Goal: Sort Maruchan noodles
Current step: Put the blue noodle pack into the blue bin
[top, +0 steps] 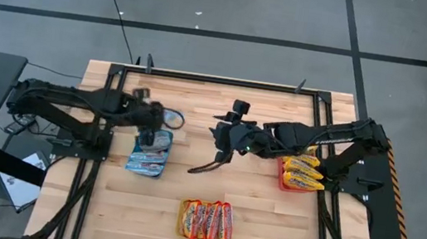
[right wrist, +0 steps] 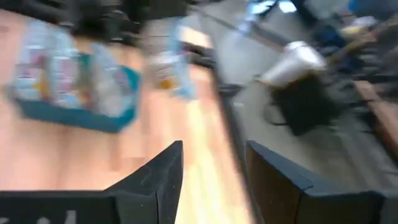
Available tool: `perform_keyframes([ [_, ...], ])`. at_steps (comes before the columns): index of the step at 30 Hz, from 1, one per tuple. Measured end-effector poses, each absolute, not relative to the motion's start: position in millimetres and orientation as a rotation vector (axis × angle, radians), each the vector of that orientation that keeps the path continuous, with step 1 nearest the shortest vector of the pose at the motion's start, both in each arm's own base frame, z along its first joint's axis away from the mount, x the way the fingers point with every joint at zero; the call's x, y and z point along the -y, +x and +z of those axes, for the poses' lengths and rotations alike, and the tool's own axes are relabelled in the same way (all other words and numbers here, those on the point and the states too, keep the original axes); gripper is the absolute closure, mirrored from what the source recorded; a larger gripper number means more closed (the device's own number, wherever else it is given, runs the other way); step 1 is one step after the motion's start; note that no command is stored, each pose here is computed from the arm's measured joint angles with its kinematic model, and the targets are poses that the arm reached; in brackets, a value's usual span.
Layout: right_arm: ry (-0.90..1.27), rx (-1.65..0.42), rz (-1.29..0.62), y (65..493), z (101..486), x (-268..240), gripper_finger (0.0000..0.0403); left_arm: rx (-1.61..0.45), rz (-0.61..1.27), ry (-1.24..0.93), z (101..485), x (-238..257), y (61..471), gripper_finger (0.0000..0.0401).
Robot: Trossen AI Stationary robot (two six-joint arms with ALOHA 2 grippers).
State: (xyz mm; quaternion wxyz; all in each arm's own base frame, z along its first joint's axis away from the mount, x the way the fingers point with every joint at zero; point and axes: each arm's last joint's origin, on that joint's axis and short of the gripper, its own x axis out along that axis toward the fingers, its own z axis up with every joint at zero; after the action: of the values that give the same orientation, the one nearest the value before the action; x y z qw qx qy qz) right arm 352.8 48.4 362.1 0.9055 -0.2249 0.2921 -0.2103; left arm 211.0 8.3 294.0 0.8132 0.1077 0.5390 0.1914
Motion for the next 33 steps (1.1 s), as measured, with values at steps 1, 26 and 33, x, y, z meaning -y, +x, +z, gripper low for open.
perform_keyframes([
  [1, -0.443, -0.612, -0.389, 354.5, 359.6, -46.0, 0.0223, -1.186, 0.460, 0.237, 294.3, -11.9, 206.1, 0.0323],
  [26, -0.146, -0.494, 0.315, 541.6, 223.4, -116.4, 0.0227, -1.508, 0.181, 0.059, 286.6, -39.2, 186.1, 0.0319],
  [33, -0.078, -0.516, 0.438, 549.5, 215.7, -132.7, 0.0227, -1.474, 0.013, -0.119, 289.4, -22.3, 185.2, 0.0323],
])
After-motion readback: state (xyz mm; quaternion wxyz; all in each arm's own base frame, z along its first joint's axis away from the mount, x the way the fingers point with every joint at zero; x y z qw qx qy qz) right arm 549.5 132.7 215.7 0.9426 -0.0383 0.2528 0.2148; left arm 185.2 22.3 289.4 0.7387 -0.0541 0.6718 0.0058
